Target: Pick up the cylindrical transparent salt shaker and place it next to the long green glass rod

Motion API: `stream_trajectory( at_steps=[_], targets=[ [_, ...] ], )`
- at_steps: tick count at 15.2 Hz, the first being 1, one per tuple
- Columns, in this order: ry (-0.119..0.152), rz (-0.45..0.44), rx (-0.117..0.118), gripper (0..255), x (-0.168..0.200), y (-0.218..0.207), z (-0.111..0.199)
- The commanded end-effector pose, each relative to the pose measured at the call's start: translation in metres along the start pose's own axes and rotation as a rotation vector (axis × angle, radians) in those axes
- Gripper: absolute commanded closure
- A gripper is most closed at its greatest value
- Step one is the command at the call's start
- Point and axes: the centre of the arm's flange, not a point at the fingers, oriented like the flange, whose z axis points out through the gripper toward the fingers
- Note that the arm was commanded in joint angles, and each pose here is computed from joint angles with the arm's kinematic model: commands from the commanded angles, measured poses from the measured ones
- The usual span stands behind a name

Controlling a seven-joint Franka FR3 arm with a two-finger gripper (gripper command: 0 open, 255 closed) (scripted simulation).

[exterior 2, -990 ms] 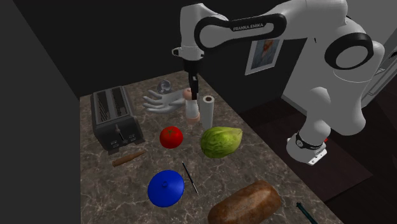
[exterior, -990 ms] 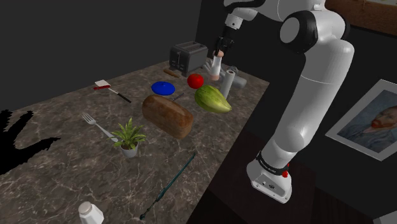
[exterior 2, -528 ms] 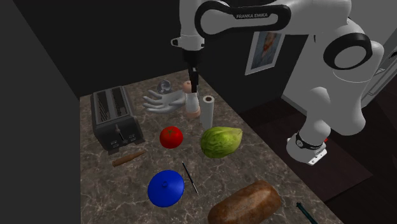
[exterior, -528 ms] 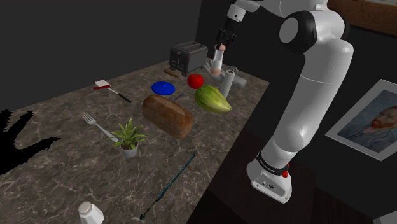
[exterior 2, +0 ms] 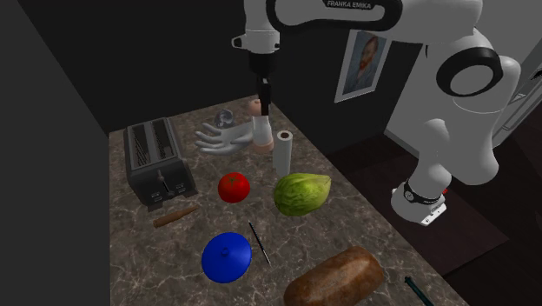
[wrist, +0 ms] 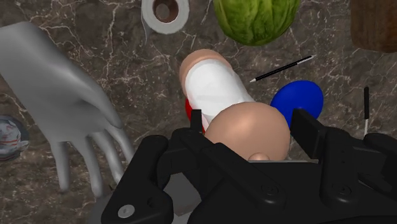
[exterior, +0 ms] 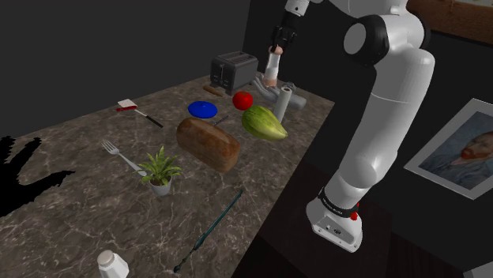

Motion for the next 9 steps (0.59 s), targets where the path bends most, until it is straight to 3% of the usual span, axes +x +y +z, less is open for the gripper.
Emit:
stream_trajectory(
  at_steps=[1,9],
  targets=[
    [0.000,0.000,0.000,255,0.000,-0.002,-0.011],
    [0.000,0.000,0.000,255,0.002,-0.009,-0.051]
  ],
)
